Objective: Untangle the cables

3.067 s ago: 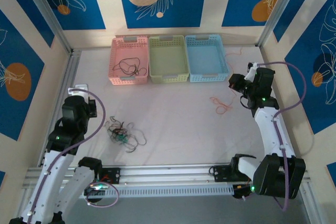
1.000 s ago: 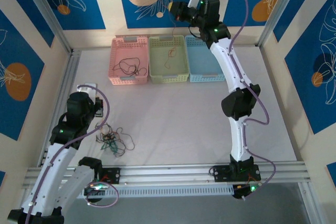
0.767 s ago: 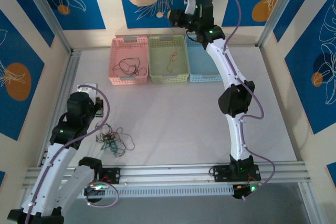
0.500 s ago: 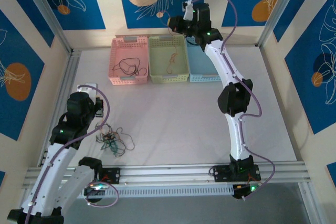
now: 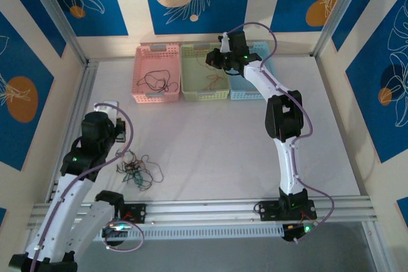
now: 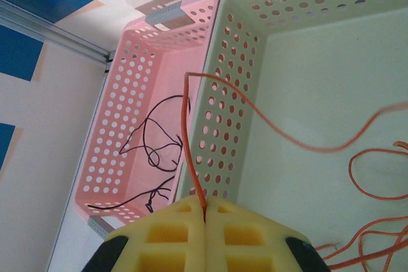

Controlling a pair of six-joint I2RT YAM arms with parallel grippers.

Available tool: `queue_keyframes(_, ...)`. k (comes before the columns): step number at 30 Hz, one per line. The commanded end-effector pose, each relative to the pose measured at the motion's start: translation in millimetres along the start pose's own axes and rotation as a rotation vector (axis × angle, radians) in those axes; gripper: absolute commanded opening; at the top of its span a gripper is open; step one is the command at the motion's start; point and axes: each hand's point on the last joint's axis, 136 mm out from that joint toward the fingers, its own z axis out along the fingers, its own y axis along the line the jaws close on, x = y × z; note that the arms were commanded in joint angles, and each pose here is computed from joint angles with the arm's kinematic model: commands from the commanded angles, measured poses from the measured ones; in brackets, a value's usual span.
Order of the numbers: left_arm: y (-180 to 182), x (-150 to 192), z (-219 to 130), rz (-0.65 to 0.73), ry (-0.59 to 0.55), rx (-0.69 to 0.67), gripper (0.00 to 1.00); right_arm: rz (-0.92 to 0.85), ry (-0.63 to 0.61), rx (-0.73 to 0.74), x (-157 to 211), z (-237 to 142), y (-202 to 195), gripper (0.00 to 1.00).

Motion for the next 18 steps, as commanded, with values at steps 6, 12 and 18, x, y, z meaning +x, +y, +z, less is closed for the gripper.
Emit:
queue_keyframes(6,-5.2,-9.2,-2.1,-0.002,-0.033,0.025,0.0,-0.068,-0.095,-0.08,-35.1,-34.4,46.5,0.0)
queue_keyframes(12,-5.4,-9.0,-1.8,-0.003,-0.032,0.026,0.0,-0.136,-0.207,-0.131,-86.1,-84.9,95.9,0.0)
queue_keyframes(18,-5.9,-8.9,-1.7,-0.002,-0.032,0.028,0.0,-0.282,-0.441,-0.213,-151.2,-184.7,167.0,0.0)
